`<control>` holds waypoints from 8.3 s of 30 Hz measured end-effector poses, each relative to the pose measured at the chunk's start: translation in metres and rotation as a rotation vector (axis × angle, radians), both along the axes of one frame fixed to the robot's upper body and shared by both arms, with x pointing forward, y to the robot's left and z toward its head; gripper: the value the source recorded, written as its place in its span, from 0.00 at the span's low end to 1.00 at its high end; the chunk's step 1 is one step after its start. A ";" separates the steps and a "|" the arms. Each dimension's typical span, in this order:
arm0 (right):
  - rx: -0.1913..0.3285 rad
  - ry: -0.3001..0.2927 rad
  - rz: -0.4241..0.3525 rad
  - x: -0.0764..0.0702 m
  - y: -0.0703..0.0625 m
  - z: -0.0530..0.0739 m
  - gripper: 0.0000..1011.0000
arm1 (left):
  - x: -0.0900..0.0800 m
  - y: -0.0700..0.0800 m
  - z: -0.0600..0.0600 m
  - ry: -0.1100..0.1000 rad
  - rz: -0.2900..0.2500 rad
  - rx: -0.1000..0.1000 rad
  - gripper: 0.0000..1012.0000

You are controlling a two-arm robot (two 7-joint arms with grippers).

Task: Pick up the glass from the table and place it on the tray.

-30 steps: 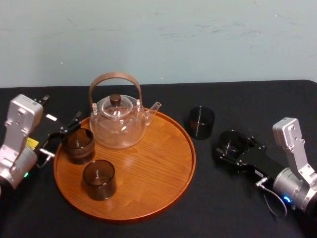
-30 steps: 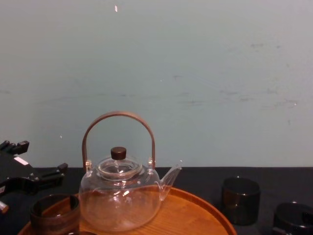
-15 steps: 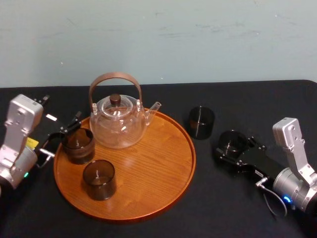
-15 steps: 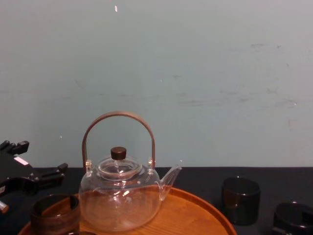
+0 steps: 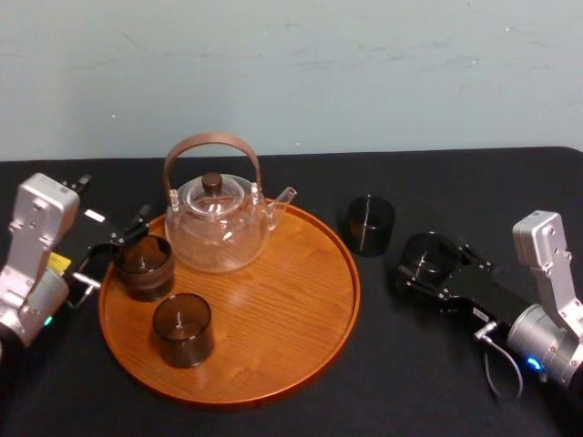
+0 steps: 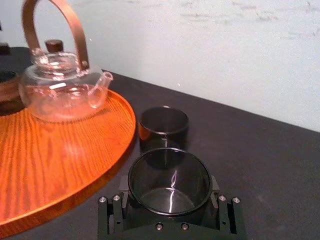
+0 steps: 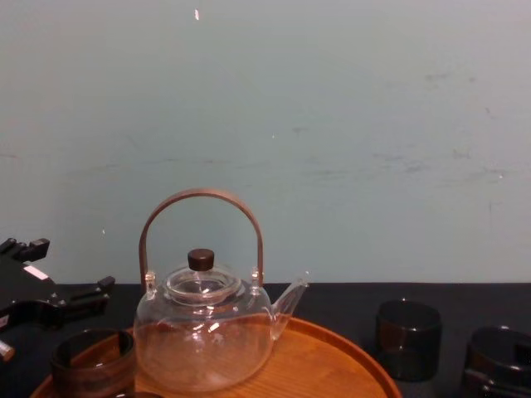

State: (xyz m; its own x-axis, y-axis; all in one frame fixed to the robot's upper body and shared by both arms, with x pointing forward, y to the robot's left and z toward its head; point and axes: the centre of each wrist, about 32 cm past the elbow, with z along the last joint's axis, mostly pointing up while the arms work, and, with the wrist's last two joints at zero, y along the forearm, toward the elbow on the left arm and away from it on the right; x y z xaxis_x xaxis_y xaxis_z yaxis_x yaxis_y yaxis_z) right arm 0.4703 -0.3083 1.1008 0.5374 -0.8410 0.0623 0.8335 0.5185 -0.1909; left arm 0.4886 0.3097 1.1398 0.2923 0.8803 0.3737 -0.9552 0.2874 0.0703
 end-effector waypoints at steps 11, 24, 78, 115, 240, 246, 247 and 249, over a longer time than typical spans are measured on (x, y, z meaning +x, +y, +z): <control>0.012 -0.042 0.089 -0.010 0.015 0.016 0.90 | 0.000 0.000 0.000 0.000 0.000 0.000 0.99; 0.024 -0.051 0.216 -0.015 0.045 0.021 0.90 | 0.000 0.000 0.000 0.000 0.000 0.000 0.99; 0.033 0.032 0.439 0.015 0.120 -0.005 0.90 | 0.000 0.000 0.000 0.000 0.000 0.000 0.99; 0.028 0.028 0.447 0.013 0.121 -0.007 0.99 | 0.000 0.000 0.000 0.000 0.000 0.000 0.99; -0.017 -0.056 0.104 0.089 0.021 0.011 0.99 | 0.000 0.000 0.000 0.000 0.000 0.000 0.99; -0.021 -0.050 0.115 0.096 0.025 0.011 0.99 | 0.000 0.000 0.000 0.000 0.000 0.000 0.99; -0.021 -0.049 0.116 0.097 0.025 0.011 0.99 | 0.000 0.000 0.000 0.000 0.000 0.000 0.99; -0.023 -0.045 0.119 0.099 0.027 0.011 0.99 | 0.000 0.000 0.000 0.000 0.000 0.000 0.99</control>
State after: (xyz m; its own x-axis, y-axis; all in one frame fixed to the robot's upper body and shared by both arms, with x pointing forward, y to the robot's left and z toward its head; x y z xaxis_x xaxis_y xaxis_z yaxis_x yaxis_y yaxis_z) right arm 0.5694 -0.2818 1.1119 0.6296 -0.7695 0.1071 0.7743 0.6102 -0.1675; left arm 0.4886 0.3097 1.1398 0.2923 0.8803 0.3737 -0.9552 0.2873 0.0703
